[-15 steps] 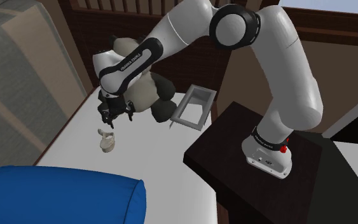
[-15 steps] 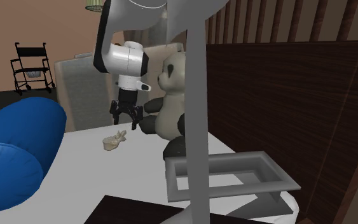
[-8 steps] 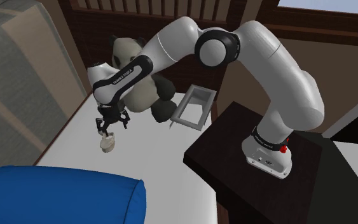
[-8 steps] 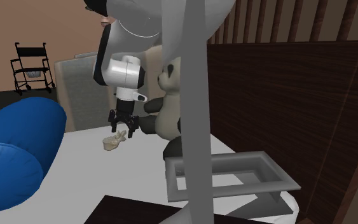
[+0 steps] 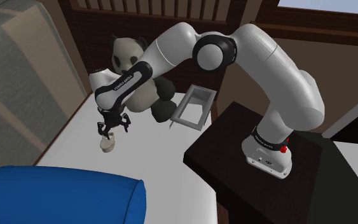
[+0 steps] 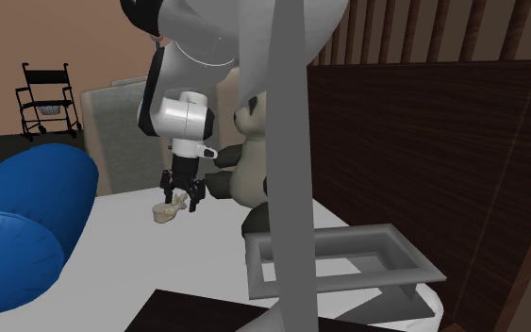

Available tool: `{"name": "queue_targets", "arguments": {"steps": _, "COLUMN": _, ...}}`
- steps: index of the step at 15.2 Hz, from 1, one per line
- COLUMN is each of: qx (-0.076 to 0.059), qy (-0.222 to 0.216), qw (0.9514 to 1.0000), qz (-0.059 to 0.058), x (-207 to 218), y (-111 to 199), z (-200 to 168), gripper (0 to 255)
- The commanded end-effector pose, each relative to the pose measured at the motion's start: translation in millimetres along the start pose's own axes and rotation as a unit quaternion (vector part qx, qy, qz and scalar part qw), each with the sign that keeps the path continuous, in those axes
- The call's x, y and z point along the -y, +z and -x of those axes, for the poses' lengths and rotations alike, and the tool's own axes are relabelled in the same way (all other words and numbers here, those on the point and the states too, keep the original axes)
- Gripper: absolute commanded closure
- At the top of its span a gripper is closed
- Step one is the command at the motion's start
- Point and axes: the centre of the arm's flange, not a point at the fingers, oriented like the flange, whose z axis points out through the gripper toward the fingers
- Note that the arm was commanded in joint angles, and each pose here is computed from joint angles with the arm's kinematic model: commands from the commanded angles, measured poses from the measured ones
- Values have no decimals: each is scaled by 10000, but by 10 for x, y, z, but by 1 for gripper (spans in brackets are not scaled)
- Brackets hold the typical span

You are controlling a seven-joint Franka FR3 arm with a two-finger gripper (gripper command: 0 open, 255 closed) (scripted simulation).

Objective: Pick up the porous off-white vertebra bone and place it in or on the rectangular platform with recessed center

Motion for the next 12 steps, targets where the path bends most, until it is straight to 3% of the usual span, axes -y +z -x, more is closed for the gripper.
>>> {"name": "queue_targets", "arguments": {"steps": 1, "qx": -1, "qy": 0, "qw": 10000, "qz": -1, "x": 0, "y": 2, "z": 1, "gripper": 0}}
{"name": "queue_targets", "arguments": {"steps": 4, "qx": 0, "qy": 0, "qw": 10000, "qz": 0, "x": 0, "y": 2, "z": 1, "gripper": 0}}
{"name": "queue_targets", "arguments": {"steps": 5, "qx": 0, "qy": 0, "qw": 10000, "qz": 0, "x": 0, "y": 2, "z": 1, "gripper": 255}}
{"name": "queue_targets", "arguments": {"steps": 12, "qx": 0, "qy": -1, "qw": 10000, "qz": 0, "x": 1, "y": 7, "z": -5, "gripper": 255}}
